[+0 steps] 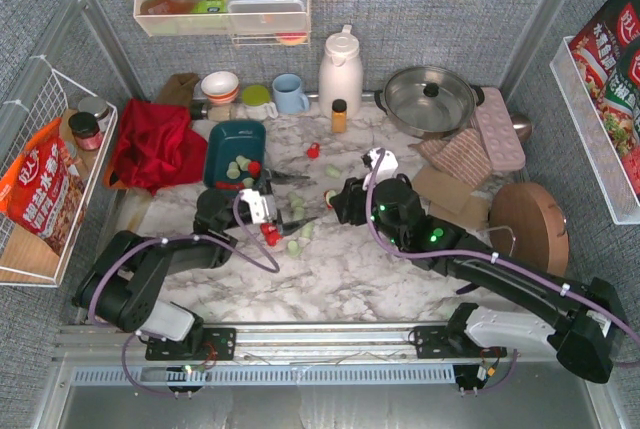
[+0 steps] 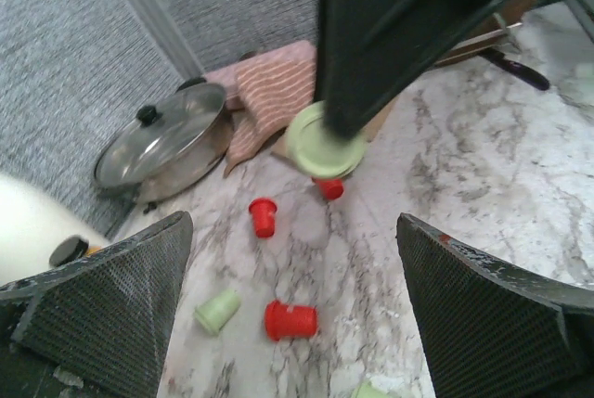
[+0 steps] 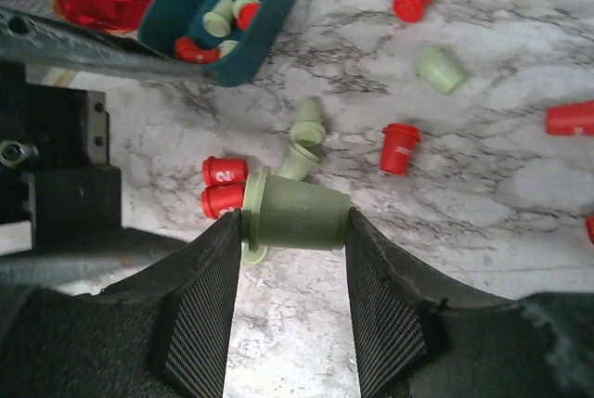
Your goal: Mix the coffee capsules in the storage basket
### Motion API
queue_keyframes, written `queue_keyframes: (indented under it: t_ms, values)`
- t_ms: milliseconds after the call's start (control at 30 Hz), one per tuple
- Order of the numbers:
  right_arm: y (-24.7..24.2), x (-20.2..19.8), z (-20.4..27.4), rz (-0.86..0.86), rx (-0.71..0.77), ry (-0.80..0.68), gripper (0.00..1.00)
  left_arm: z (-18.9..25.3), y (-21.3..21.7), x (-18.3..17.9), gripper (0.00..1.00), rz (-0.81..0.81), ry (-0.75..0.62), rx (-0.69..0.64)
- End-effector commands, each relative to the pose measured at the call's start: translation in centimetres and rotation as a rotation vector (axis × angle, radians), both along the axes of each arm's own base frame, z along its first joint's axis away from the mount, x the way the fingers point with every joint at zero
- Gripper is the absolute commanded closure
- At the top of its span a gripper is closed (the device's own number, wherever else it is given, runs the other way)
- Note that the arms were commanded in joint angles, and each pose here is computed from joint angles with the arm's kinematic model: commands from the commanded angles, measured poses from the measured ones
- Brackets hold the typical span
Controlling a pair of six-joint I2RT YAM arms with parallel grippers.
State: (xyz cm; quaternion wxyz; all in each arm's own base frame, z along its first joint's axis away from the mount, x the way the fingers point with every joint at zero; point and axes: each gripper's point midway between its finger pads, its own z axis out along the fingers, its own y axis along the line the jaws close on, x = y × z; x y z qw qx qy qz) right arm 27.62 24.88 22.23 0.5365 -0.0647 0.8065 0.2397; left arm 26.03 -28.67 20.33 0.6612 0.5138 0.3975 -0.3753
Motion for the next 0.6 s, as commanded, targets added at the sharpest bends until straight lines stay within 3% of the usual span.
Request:
queue_keyframes:
  t_ms: [0, 200, 367, 567]
  values:
    - [2.1, -0.5, 1.7, 0.107, 0.071, -0.049, 0.55, -0.2, -1.5, -1.9, 0.01, -0.033, -0.121, 0.045]
    - [3.7, -1.3, 1.6, 0.181, 0.133, -0.034, 0.55, -0.6, -1.9, -2.0, 0.01, -0.012, -0.144, 0.062]
    - [5.0, -1.9, 1.2, 0.231, 0.181, -0.018, 0.55, -0.4, -2.2, -2.5, 0.14, -0.025, -0.157, 0.063]
    - [6.2, -2.0, 0.7, 0.257, 0.221, 0.008, 0.55, -0.2, -2.5, -3.1, 0.20, -0.030, -0.172, 0.061]
